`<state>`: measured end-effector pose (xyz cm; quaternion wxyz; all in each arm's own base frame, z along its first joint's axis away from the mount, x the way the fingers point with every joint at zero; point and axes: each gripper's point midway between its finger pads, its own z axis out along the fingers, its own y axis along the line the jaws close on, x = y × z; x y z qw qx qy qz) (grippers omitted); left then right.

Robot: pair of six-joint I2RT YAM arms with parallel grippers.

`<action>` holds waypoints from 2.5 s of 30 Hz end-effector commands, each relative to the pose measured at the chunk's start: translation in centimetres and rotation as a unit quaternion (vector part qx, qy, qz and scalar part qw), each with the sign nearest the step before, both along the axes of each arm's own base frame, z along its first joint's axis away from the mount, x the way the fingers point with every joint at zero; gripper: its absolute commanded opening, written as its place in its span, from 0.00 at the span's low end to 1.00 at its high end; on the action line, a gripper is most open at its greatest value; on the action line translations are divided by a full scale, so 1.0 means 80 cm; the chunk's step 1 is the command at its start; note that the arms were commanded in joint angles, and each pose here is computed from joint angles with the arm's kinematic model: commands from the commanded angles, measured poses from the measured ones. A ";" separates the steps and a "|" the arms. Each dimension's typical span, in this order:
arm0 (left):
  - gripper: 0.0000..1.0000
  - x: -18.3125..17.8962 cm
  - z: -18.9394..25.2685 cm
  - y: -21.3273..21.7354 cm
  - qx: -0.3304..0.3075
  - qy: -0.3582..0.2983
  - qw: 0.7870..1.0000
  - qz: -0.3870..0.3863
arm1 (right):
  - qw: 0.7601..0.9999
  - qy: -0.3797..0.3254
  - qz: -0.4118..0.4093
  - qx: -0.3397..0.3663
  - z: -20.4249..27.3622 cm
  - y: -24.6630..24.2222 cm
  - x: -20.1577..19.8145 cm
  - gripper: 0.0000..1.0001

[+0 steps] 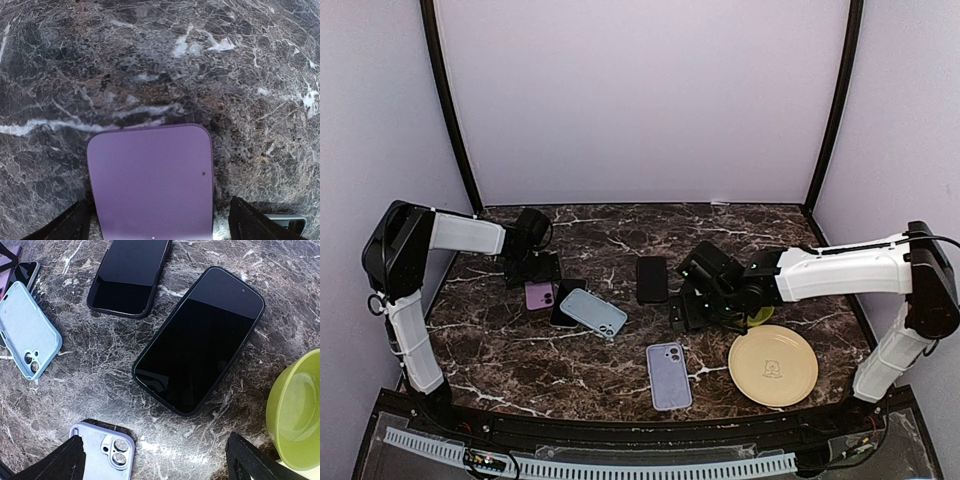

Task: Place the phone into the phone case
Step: Pick up the phone from the center of the board, then pass from the left arm to the right

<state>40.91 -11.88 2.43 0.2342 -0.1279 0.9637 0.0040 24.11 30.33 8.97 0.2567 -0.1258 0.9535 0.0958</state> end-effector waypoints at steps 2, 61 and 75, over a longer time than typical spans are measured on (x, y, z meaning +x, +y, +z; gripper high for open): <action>0.99 -0.014 -0.001 -0.001 -0.012 0.024 1.000 0.008 | 1.000 -0.010 0.007 -0.001 0.000 0.005 0.001 0.98; 0.28 -0.034 0.077 0.012 0.066 -0.073 0.994 -0.052 | 0.995 -0.082 0.037 0.040 0.075 0.018 0.019 0.99; 0.19 -0.086 0.304 -0.131 0.159 -0.470 0.818 -0.290 | 0.895 -0.183 0.263 0.311 0.277 0.079 -0.008 0.99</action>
